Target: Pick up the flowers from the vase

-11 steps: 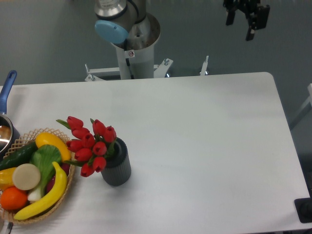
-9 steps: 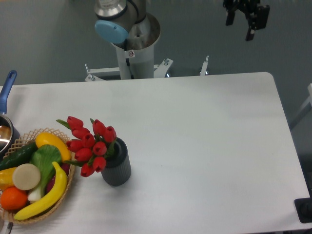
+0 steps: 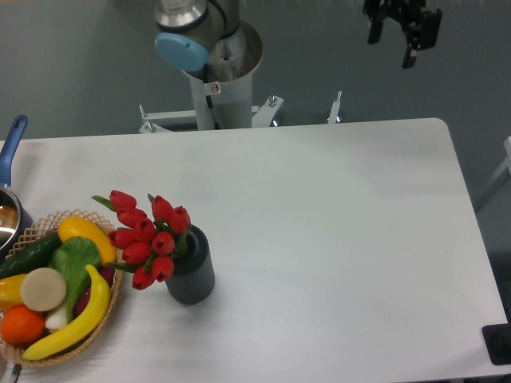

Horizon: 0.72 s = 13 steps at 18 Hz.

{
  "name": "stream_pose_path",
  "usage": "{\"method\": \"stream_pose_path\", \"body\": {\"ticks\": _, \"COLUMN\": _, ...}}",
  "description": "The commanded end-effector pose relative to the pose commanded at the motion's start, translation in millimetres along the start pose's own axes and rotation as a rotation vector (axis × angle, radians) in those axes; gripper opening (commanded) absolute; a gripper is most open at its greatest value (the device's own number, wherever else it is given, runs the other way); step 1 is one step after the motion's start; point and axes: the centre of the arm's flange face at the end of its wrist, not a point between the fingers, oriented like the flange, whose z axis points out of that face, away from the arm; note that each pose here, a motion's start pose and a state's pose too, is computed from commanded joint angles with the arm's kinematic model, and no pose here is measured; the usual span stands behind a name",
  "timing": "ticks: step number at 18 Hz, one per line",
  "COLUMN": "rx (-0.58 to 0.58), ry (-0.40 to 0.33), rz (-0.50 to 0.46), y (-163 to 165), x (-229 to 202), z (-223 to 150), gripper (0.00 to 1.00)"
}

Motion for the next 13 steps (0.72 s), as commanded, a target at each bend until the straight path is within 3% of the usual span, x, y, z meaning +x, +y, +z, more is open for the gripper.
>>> {"method": "stream_pose_path", "body": {"ticks": 5, "rx": 0.106, "ry": -0.049, "rz": -0.138, "y": -18.6, "x": 3.1, "z": 16.7, "gripper": 1.0}}
{"method": "stream_pose_path", "body": {"ticks": 8, "rx": 0.104, "ry": -0.089, "rz": -0.135, "y": -40.1, "x": -2.8, "z": 22.1, "gripper": 1.0}}
{"method": "stream_pose_path", "body": {"ticks": 10, "rx": 0.119, "ry": -0.083, "rz": -0.173, "y": -50.8, "x": -4.5, "z": 31.2, "gripper": 1.0}}
{"method": "stream_pose_path", "body": {"ticks": 13, "rx": 0.17, "ry": -0.059, "rz": -0.305, "y": -65.9, "x": -9.4, "z": 42.5, "gripper": 1.0}}
